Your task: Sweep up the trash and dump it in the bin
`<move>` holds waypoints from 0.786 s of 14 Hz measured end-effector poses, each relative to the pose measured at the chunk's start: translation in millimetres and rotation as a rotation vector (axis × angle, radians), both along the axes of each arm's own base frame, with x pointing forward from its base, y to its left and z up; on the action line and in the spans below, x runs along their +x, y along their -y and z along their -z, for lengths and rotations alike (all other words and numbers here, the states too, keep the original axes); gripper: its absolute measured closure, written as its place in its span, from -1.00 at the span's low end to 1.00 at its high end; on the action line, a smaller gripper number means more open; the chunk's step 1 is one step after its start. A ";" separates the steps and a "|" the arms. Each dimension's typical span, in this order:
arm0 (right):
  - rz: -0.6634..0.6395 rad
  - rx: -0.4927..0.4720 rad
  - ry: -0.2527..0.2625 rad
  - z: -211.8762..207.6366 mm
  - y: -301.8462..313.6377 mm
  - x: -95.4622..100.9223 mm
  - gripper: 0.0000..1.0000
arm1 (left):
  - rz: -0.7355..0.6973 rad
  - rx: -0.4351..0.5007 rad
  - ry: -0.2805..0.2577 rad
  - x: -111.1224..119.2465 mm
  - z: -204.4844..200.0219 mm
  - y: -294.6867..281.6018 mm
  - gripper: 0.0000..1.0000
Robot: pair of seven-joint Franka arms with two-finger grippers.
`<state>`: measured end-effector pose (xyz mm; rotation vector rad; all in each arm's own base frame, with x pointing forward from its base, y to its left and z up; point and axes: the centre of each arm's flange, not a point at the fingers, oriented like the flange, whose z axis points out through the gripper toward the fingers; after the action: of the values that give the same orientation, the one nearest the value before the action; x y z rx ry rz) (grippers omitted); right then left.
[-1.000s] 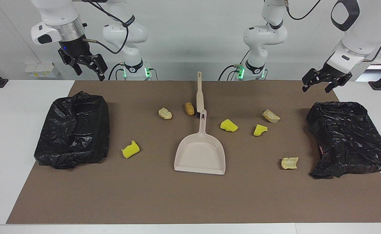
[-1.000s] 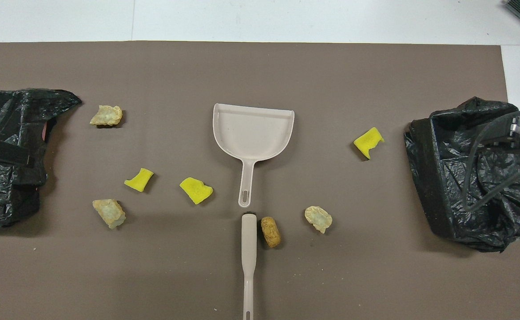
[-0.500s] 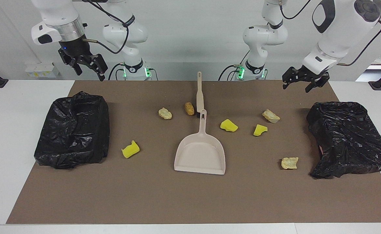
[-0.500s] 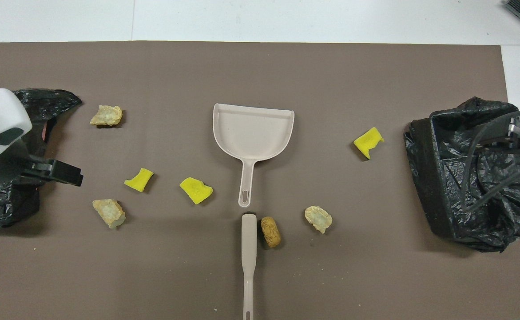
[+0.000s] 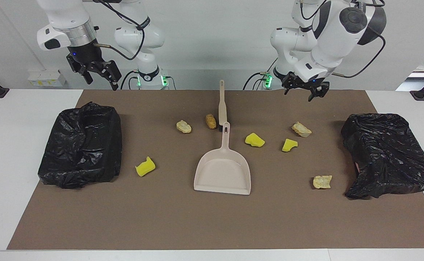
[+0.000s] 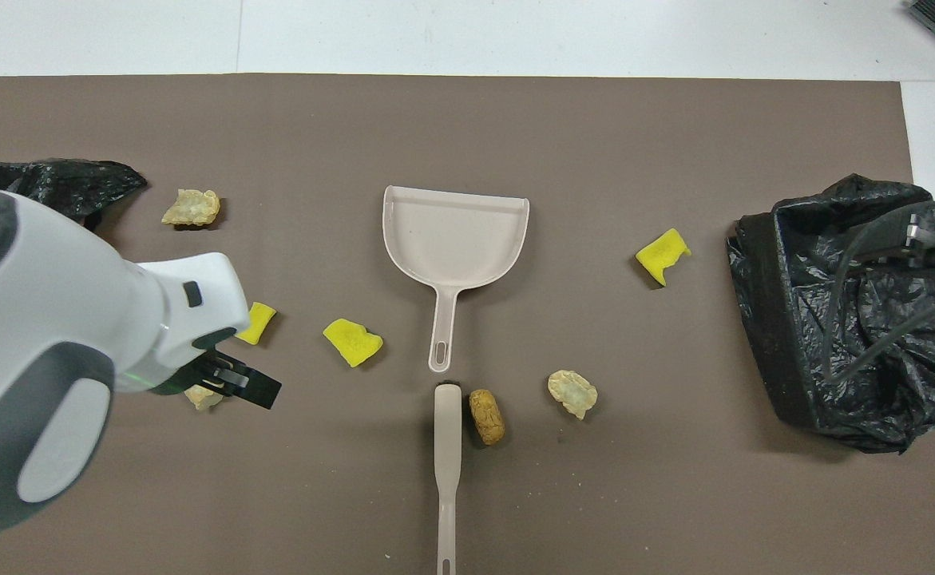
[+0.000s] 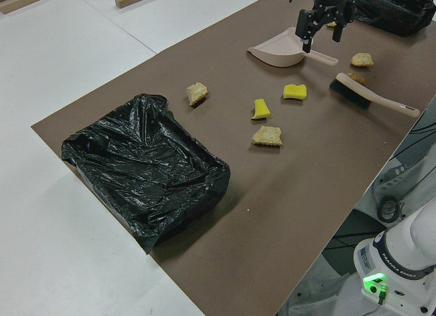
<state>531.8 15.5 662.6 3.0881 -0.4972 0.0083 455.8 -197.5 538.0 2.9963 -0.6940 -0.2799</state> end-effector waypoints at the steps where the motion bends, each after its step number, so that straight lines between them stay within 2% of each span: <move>1: -0.001 0.001 -0.004 1.7 -0.6 0.0 -1.00 | 0.011 0.002 0.006 -10.4 6.9 15.1 -1.00; 2: -0.005 0.002 -0.005 4.8 -2.4 0.7 -1.00 | 0.013 0.007 0.009 -21.6 13.8 29.8 -1.00; 7: -0.038 0.004 0.049 20.9 -20.5 14.2 -1.00 | -0.005 0.033 0.029 -75.7 51.4 103.9 -1.00; 11: -0.086 0.008 0.064 50.0 -48.7 38.3 -1.00 | -0.042 0.013 0.083 -109.9 79.9 148.0 -1.00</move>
<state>570.2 64.2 612.6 3.1233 -0.3665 0.1059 345.9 -345.6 458.0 3.0453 -0.6377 -0.1594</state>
